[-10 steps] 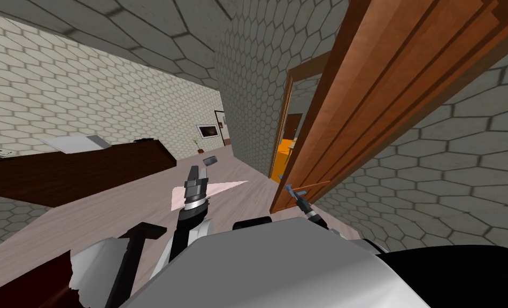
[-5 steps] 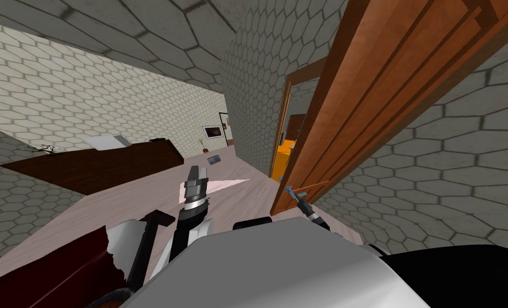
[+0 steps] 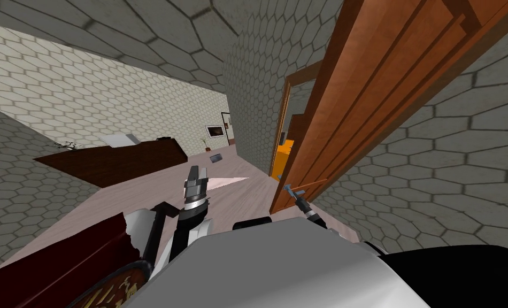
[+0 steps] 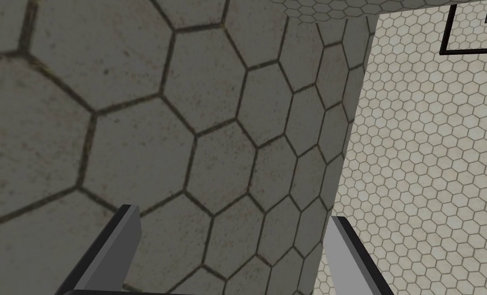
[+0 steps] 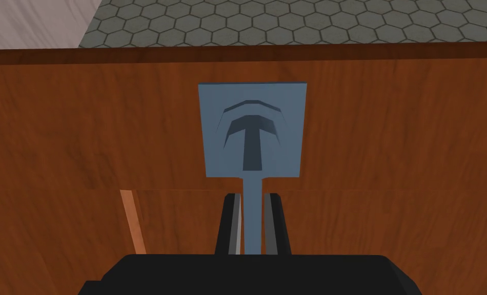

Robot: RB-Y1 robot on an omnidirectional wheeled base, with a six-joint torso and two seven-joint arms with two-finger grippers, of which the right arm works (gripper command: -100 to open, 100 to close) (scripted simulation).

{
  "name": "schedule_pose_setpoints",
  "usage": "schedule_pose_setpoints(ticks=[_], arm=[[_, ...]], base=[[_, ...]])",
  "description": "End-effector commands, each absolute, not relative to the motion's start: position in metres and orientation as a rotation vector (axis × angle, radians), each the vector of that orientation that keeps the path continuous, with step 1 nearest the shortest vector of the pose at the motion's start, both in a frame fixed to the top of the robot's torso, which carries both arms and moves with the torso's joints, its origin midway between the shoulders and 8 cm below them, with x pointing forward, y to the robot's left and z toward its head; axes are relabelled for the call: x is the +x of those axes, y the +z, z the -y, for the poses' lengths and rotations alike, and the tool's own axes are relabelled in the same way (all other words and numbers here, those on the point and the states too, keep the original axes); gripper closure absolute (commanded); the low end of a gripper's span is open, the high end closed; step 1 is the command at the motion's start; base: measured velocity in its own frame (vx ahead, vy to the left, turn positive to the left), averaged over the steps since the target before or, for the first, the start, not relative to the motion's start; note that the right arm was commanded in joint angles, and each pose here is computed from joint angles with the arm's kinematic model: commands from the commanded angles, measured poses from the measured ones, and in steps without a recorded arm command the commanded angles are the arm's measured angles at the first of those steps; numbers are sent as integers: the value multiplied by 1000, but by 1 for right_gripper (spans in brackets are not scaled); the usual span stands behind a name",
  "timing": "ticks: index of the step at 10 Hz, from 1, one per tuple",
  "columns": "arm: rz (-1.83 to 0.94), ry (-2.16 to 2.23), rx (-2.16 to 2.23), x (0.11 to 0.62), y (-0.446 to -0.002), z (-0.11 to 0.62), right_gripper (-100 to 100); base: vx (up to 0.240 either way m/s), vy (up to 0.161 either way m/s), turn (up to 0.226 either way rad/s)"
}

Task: Pull the door open

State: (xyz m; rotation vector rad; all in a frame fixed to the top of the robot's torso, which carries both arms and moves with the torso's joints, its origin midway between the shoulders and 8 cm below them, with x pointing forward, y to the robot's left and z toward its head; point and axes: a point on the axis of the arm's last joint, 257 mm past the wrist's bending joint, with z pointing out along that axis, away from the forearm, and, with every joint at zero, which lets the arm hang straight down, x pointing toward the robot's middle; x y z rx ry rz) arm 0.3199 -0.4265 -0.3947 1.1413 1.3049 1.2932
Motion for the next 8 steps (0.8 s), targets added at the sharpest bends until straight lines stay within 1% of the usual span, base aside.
schedule_pose_setpoints(ticks=[1, 3, 4, 5, 6, 8], arm=[[-1306, 1292, 1138, 327, -396, 421, 100], [-1306, 1292, 1138, 327, -396, 421, 100], [-1304, 1288, 1134, 336, -396, 416, 100], [-1303, 1285, 1133, 342, -396, 413, 100], [-1305, 1282, 1137, 341, -397, 414, 100], [-1301, 1283, 1131, 349, -396, 410, 100]], base=[[-157, -56, 103], [-68, -33, 7], [-112, -37, 64], [-183, -79, 140], [-150, -51, 69], [-74, -19, 19]])
